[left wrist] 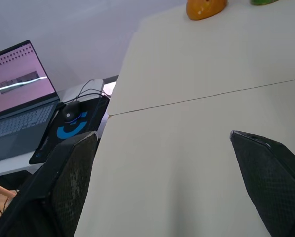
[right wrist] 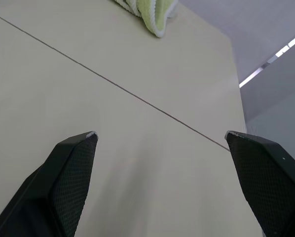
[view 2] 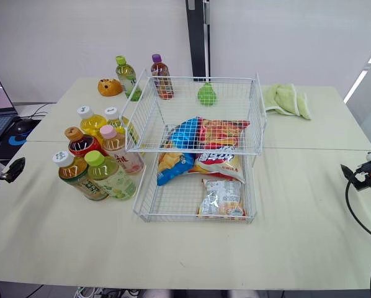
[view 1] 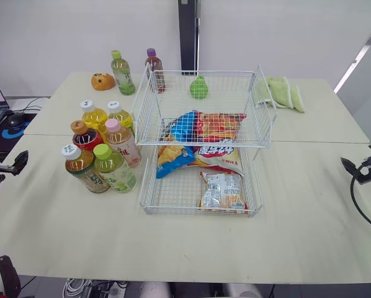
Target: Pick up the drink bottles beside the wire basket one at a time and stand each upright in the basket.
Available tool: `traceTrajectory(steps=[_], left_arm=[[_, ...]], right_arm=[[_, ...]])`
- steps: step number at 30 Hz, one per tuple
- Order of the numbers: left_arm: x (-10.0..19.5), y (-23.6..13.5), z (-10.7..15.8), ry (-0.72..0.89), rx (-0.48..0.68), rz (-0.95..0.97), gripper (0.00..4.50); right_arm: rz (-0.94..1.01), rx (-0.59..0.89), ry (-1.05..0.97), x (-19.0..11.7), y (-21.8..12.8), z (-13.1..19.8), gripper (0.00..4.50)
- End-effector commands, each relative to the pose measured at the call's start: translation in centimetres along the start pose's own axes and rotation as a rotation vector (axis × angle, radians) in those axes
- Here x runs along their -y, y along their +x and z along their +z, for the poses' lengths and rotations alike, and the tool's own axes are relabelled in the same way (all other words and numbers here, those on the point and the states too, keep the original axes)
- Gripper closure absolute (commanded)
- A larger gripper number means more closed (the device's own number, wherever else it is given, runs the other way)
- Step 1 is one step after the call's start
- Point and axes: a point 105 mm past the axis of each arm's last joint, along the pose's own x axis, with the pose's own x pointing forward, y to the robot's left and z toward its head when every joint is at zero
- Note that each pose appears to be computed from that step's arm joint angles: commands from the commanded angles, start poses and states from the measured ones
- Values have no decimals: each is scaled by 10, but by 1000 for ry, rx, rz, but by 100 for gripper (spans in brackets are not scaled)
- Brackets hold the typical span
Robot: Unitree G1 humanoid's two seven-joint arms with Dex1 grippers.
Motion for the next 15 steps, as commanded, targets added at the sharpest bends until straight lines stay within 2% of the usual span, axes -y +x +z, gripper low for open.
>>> traceTrajectory(steps=[1,4,8,10,15], left_arm=[[-2,-2,9,-92,50,-42,0],[-1,0,11,-102,62,-33,0],[12,7,3,-139,54,-64,0],[16,9,1,-144,52,-71,0],[31,17,-1,-176,59,-109,0]], right_arm=[[102,251,-34,8,-7,80,5],[278,426,-1,-25,-14,144,5],[617,561,19,-102,-50,223,5],[691,579,53,-121,-62,240,5],[1004,652,100,-194,-100,277,5]])
